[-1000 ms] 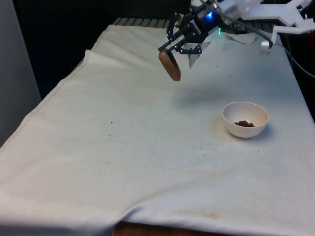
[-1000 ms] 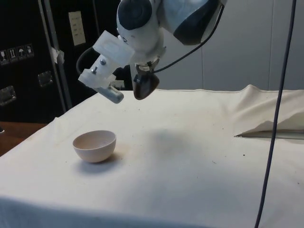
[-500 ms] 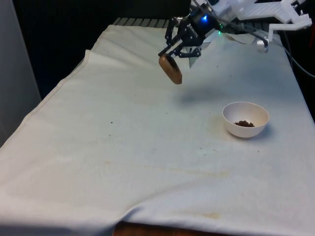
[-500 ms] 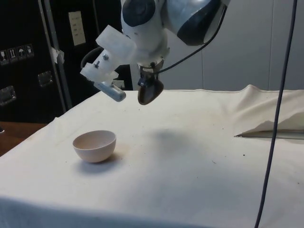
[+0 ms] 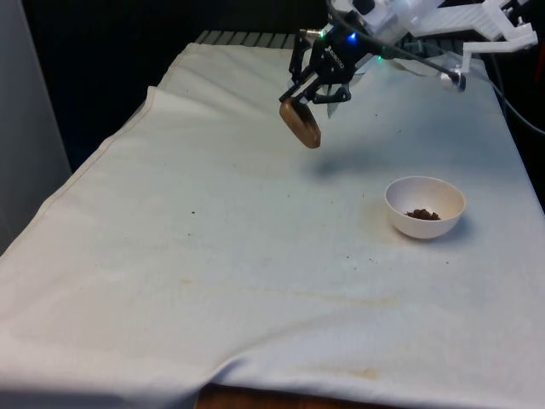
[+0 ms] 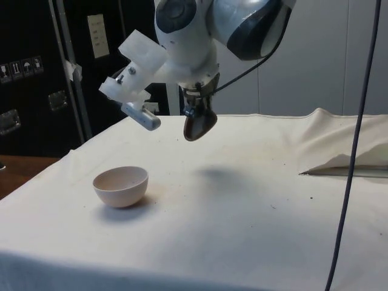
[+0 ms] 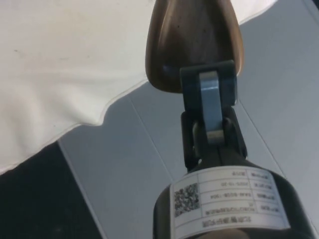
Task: Pour the coffee beans from the cup into the bowl.
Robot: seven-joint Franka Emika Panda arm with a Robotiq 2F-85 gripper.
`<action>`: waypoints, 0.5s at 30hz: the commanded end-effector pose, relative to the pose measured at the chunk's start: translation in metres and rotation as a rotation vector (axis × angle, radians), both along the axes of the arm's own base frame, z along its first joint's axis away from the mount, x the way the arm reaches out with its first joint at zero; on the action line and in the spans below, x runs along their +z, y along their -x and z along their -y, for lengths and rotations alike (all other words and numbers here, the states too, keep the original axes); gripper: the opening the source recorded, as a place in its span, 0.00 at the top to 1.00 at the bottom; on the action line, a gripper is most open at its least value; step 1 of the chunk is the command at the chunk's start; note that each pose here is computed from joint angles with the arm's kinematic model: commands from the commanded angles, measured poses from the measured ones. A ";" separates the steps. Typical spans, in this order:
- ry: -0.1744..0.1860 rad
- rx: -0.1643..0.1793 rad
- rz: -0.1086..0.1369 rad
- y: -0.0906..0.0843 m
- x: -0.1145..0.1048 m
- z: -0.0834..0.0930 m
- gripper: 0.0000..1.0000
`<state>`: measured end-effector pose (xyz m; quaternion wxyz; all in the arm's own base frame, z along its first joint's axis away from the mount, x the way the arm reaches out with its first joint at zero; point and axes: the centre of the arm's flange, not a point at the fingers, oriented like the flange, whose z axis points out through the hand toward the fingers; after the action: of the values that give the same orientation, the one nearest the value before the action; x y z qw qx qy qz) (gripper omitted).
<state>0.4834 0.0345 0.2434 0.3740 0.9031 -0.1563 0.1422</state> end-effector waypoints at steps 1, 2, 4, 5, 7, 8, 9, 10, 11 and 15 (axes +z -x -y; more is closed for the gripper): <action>-0.028 -0.001 -0.004 0.001 -0.001 0.002 1.00; -0.034 -0.002 -0.004 0.001 -0.002 0.002 1.00; -0.043 -0.006 -0.003 0.000 -0.002 0.003 1.00; -0.048 -0.007 -0.001 0.000 -0.003 0.004 1.00; -0.059 -0.010 0.000 0.000 -0.005 0.006 1.00; -0.063 -0.009 0.002 0.000 -0.005 0.006 1.00; -0.043 -0.011 0.006 0.000 -0.004 0.006 1.00; -0.069 -0.009 0.003 0.000 -0.005 0.007 1.00; -0.079 -0.010 0.006 0.000 -0.006 0.008 1.00; -0.101 -0.010 0.013 -0.001 -0.007 0.010 1.00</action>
<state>0.4837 0.0242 0.2364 0.3340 0.9162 -0.1713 0.1401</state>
